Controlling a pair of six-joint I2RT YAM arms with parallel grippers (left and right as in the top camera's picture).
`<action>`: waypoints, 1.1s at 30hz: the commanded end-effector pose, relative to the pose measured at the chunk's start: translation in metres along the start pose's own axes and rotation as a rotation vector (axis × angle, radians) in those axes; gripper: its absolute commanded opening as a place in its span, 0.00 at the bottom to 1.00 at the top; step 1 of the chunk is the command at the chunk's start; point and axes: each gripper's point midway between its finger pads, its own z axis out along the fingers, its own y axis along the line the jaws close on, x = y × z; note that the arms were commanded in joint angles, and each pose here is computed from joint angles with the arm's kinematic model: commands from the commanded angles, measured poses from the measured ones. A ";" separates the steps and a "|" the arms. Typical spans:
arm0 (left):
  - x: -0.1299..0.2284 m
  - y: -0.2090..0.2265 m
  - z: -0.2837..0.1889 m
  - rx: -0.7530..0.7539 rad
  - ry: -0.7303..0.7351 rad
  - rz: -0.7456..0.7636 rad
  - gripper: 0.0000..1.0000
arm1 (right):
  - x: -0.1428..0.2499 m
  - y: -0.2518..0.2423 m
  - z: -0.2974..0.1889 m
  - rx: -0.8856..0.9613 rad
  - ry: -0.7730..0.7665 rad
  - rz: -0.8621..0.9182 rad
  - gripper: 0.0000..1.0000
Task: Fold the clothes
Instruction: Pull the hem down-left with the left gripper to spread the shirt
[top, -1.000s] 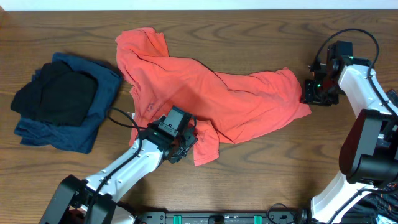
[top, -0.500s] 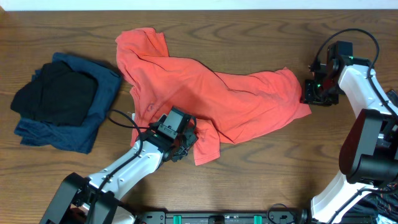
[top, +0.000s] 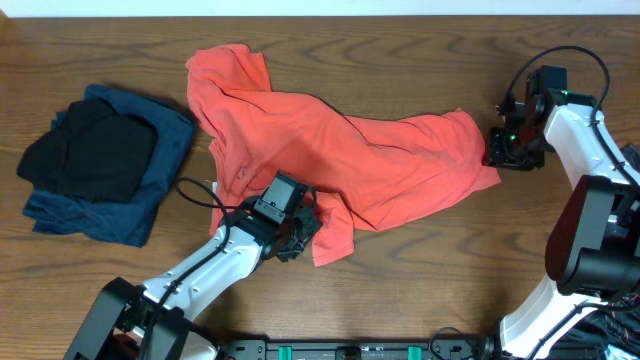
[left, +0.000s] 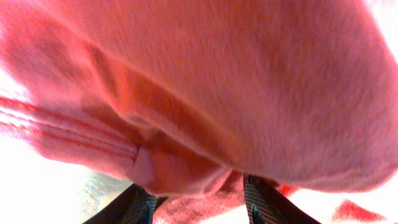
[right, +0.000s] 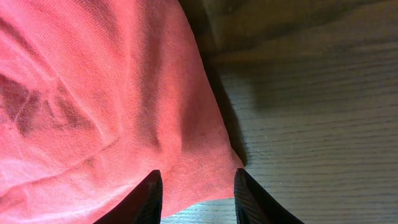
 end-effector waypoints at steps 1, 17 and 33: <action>-0.016 0.006 0.002 -0.023 -0.087 -0.010 0.49 | 0.002 0.004 0.004 0.002 0.015 -0.014 0.36; -0.029 0.005 0.008 -0.027 -0.149 0.008 0.19 | 0.004 0.004 0.004 0.002 0.020 -0.014 0.36; -0.036 0.042 -0.057 -0.136 -0.167 0.320 0.06 | 0.030 0.003 0.003 0.010 0.125 0.025 0.37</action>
